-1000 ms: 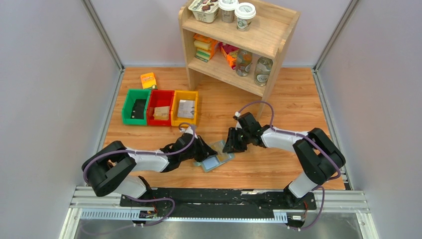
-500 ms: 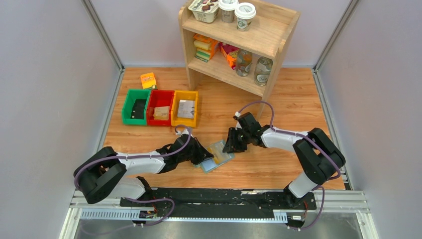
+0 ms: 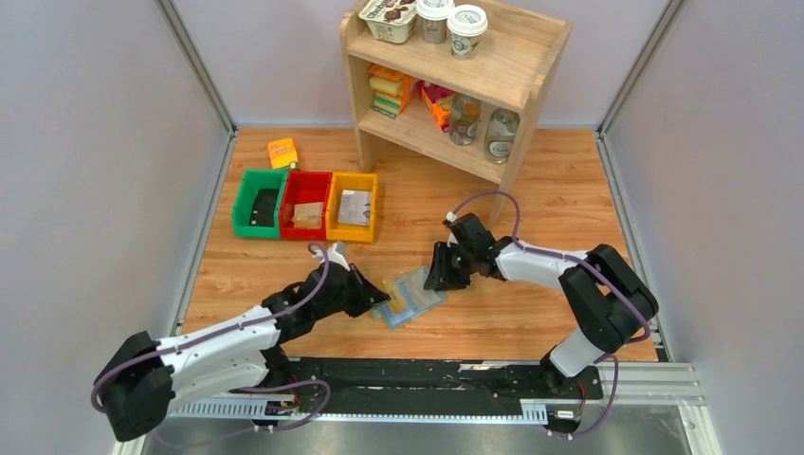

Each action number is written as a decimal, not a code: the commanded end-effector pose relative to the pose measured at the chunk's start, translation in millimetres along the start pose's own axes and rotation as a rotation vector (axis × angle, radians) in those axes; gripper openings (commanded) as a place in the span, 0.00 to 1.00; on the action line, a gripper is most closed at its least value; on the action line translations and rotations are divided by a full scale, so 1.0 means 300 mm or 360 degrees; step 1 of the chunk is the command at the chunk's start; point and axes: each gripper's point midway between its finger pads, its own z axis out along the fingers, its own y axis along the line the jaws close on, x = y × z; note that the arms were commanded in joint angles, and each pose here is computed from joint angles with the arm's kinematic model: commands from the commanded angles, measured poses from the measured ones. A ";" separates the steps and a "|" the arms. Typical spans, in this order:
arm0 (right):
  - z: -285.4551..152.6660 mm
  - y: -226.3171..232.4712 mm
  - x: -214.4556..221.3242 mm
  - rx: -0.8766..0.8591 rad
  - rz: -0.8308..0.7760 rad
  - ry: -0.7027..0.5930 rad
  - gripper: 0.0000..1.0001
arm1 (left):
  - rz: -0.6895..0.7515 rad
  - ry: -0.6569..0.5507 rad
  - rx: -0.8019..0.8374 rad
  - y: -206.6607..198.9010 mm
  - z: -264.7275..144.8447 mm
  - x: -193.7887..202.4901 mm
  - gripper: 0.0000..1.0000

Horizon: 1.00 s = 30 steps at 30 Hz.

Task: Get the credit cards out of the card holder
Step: Remove the credit card from the card holder.

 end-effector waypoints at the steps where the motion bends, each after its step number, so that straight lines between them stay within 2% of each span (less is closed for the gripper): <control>1: -0.028 -0.048 -0.029 0.0153 -0.0059 -0.0062 0.42 | 0.0136 -0.0093 -0.0032 0.042 -0.059 -0.038 0.00; 5: -0.092 0.013 -0.085 0.0096 -0.0144 -0.0171 0.50 | 0.0255 -0.0224 0.0097 -0.041 -0.125 -0.144 0.00; 8: -0.162 0.061 -0.133 0.0070 -0.0225 -0.0278 0.65 | 0.0308 -0.0254 0.0177 -0.087 -0.152 -0.204 0.00; 11: -0.242 0.105 -0.171 0.0045 -0.0298 -0.0383 0.81 | 0.0238 -0.0333 0.0215 -0.095 -0.156 -0.314 0.00; 13: -0.289 0.127 -0.187 0.0026 -0.0338 -0.0451 0.86 | 0.0208 -0.0366 0.0269 -0.111 -0.162 -0.376 0.00; 18: -0.407 0.155 -0.206 -0.0004 -0.0413 -0.0629 0.93 | 0.0113 -0.0513 0.0278 -0.095 -0.196 -0.565 0.00; 23: -0.476 0.153 -0.198 -0.0016 -0.0476 -0.0744 0.95 | -0.0150 -0.0791 0.0179 0.023 -0.260 -0.794 0.00; 26: -0.491 0.140 -0.184 -0.0002 -0.0495 -0.0752 0.96 | -0.0300 -0.0938 0.0148 0.080 -0.276 -0.899 0.00; 30: -0.488 0.114 -0.168 0.0032 -0.0518 -0.0739 0.97 | -0.0379 -0.1024 0.0047 0.133 -0.249 -0.992 0.00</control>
